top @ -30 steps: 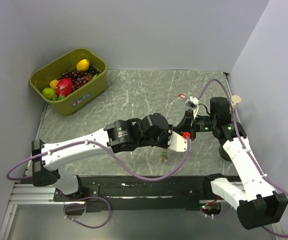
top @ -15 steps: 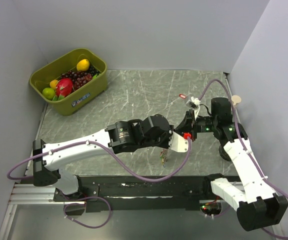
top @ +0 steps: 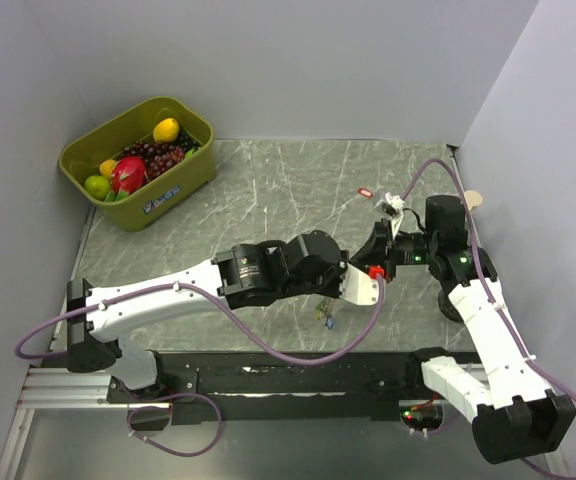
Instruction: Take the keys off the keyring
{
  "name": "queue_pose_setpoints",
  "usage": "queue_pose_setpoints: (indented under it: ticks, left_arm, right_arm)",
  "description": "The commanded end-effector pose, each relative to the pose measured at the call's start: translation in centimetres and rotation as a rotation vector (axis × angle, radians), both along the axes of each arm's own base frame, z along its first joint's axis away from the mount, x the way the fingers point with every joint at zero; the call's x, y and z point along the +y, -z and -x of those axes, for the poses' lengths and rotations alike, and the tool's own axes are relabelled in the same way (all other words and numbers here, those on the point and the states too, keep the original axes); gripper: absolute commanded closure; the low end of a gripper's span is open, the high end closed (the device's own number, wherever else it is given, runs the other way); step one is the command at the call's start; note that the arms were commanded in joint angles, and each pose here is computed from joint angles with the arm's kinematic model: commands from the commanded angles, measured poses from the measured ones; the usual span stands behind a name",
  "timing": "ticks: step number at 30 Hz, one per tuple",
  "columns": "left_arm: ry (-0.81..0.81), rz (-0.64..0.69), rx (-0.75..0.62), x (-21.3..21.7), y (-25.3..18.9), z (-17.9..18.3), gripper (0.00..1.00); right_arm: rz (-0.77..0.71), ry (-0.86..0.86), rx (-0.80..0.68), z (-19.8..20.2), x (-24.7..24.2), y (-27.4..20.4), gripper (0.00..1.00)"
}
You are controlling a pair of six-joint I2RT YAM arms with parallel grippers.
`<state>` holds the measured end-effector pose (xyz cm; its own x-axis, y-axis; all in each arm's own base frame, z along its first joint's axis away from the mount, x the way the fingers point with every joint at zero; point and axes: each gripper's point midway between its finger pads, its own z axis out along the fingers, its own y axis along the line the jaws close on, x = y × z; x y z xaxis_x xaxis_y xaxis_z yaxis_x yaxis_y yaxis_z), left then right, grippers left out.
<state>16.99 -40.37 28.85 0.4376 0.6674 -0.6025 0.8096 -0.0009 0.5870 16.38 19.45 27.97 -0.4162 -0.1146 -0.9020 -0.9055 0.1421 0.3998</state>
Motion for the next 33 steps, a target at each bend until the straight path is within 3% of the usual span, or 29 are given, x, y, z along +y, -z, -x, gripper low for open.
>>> queue_pose_setpoints:
  ticks: [1, 12, 21, 33]
  left_arm:
    - [0.027, -0.018, 0.064, -1.7, 2.1, 1.2, 0.99]
    - [0.027, 0.077, 0.180, -2.2, 1.1, 1.6, 0.99]
    - [0.054, 0.238, 0.384, -1.4, -2.5, 0.6, 0.99]
    - [0.049, 0.278, 0.449, -1.1, -2.5, 0.1, 0.99]
  right_arm:
    - [-0.084, -0.103, -0.113, 1.8, 0.4, -3.3, 1.00]
    - [-0.053, -0.077, -0.176, 1.9, 0.1, -3.2, 1.00]
    - [-0.026, -0.070, -0.254, 2.0, -0.2, -3.6, 0.79]
    - [0.018, -0.053, -0.321, 2.4, -0.7, -4.4, 0.56]
